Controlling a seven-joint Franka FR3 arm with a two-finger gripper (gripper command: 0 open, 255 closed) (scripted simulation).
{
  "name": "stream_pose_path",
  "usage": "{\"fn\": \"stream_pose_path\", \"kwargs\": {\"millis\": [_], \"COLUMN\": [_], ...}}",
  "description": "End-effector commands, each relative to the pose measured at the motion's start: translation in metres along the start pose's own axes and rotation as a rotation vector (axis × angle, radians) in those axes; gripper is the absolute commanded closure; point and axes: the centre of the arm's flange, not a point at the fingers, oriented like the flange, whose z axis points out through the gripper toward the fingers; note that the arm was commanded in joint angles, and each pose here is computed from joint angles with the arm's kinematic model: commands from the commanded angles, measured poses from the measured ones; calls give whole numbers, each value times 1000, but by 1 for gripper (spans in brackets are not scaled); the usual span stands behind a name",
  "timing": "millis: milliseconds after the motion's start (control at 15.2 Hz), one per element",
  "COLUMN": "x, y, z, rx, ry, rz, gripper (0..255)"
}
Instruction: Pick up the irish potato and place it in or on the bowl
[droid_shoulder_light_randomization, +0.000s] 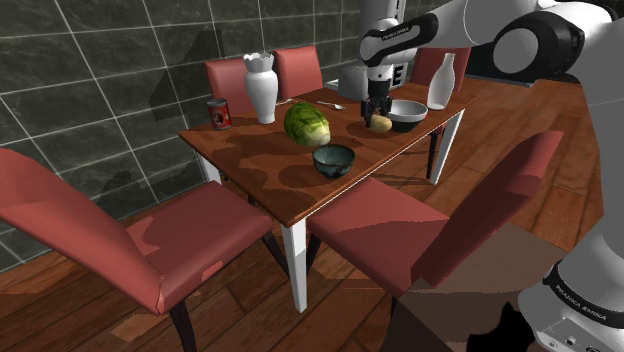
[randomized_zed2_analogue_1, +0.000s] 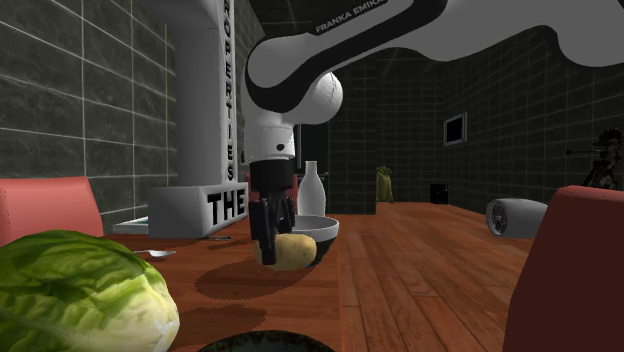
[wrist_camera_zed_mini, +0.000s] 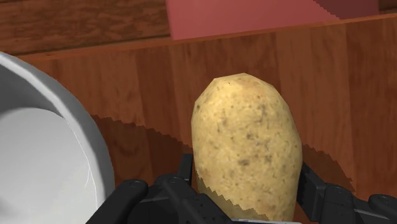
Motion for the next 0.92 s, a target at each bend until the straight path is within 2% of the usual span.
{"fn": "stream_pose_path", "kwargs": {"millis": [0,858], "x": [-2,-9], "y": [-1,-5], "z": [-11,-79], "rx": [0,0], "ry": [0,0], "rz": [0,0], "gripper": [255,255]}}
